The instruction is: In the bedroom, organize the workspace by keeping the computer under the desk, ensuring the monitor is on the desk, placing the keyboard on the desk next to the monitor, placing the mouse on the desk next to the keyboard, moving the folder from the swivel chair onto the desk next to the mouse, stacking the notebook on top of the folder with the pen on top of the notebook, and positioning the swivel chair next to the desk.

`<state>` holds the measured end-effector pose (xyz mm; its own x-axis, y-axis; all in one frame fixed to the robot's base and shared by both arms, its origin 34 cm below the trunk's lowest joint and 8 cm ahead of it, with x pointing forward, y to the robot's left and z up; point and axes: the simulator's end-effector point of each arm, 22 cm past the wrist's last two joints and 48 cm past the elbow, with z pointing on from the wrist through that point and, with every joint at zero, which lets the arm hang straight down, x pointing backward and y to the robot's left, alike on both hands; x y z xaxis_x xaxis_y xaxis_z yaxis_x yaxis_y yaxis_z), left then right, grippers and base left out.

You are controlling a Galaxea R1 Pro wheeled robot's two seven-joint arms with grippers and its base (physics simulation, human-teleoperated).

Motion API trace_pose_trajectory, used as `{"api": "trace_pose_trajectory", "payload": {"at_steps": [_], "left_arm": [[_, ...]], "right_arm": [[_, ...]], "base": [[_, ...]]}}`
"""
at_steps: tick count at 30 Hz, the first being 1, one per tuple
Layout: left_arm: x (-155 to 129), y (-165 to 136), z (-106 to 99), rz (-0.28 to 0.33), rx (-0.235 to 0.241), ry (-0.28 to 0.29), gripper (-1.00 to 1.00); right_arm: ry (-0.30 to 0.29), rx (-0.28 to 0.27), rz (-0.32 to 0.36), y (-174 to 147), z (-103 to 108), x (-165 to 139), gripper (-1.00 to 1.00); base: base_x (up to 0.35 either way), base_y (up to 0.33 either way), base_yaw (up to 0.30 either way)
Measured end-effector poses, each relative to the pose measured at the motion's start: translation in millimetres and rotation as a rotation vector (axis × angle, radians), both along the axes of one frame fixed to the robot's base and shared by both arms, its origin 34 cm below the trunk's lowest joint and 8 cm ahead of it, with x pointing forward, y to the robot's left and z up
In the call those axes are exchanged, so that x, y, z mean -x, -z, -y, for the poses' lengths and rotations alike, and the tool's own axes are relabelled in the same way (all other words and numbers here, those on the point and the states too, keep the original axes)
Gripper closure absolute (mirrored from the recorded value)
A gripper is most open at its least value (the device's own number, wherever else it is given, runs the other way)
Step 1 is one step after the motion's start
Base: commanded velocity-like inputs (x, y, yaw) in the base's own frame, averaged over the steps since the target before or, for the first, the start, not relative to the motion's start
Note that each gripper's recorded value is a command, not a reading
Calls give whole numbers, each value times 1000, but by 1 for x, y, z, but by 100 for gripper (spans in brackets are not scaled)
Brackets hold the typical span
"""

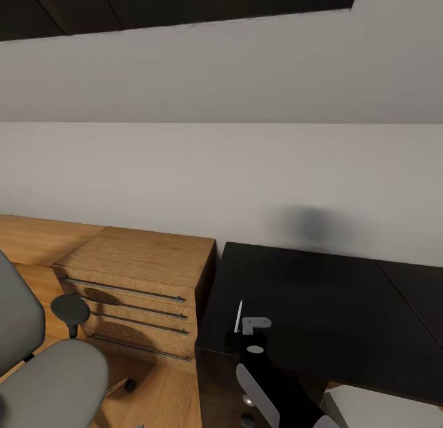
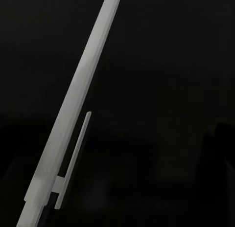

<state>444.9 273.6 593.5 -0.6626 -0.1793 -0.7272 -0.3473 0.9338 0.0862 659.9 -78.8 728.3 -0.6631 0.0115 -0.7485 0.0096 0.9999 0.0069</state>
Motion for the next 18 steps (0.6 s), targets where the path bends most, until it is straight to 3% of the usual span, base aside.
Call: {"api": "trace_pose_trajectory", "payload": {"at_steps": [18], "left_arm": [[0,0,0,0,0,0,-100]], "right_arm": [[26,1,-10,0,10,-3,100]], "base": [[0,0,0]]}}
